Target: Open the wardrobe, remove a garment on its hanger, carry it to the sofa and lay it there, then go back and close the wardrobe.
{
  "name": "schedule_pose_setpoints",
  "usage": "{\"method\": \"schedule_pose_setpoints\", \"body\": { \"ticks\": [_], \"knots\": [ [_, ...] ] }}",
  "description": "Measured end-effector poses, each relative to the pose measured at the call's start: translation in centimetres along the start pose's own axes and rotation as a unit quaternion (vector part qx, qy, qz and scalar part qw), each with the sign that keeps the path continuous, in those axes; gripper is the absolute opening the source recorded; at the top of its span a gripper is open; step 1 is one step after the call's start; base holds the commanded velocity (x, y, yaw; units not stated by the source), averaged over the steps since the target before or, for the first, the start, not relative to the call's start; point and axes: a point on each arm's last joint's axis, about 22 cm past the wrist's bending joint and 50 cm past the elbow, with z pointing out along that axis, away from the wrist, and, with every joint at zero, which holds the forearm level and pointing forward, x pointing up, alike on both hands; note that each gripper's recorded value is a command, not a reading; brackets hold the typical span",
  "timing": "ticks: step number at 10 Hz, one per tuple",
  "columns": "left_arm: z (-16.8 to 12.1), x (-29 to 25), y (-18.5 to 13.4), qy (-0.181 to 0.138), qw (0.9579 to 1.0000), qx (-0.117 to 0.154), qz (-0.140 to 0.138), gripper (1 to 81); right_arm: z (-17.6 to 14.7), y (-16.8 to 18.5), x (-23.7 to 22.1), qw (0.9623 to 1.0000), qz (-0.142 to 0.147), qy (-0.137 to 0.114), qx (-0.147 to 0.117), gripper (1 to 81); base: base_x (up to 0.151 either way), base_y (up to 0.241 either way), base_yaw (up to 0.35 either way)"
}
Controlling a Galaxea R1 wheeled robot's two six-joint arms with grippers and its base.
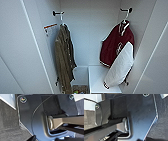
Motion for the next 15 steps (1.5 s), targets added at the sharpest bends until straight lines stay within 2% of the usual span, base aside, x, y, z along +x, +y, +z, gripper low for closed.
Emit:
{"method": "schedule_pose_setpoints", "body": {
  "ticks": [11,15],
  "knots": [
    [0.03,0.22,0.08,0.001,1.0000,-0.001,0.003,81.1,0.03,-0.16,0.13,1.0000,0.000,0.001,0.001,81.1,0.108,0.000,0.000],
    [0.11,0.10,0.51,0.000,1.0000,-0.003,0.004,81.1,0.02,-0.14,0.24,1.0000,0.000,0.001,0.001,81.1,0.000,0.000,0.000]
  ]
}}
